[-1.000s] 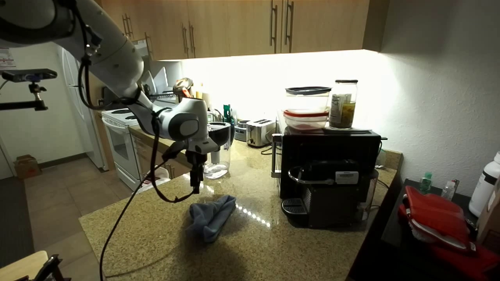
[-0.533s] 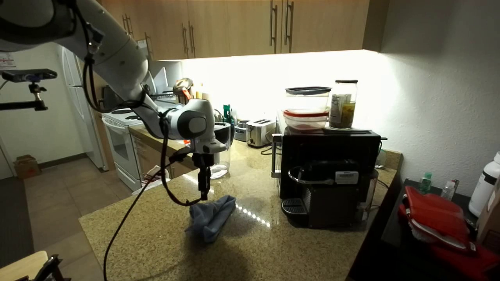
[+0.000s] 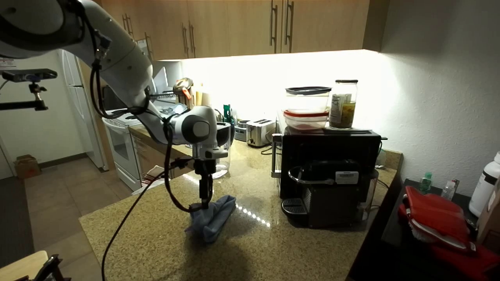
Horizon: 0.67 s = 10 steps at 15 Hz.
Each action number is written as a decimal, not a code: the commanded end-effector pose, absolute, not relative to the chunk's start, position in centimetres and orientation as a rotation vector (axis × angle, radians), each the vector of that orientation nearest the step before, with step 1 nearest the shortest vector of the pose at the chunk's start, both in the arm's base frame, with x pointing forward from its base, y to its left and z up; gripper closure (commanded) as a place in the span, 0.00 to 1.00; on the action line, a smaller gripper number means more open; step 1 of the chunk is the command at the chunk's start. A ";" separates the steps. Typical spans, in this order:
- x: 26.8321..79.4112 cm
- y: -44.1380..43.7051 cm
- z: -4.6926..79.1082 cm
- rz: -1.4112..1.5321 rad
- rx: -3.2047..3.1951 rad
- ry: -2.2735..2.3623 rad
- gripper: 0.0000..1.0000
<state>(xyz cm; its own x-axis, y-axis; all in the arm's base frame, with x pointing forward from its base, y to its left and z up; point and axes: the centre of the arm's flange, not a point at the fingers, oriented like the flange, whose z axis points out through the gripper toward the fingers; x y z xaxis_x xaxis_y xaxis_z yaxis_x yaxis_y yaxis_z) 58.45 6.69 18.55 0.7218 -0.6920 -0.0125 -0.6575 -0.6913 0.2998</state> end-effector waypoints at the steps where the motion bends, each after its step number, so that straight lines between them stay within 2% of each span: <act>1: 58.3 6.5 17.9 -0.206 2.585 -1.055 0.00; 10: 57.4 5.5 15.9 -0.249 2.478 -1.030 0.00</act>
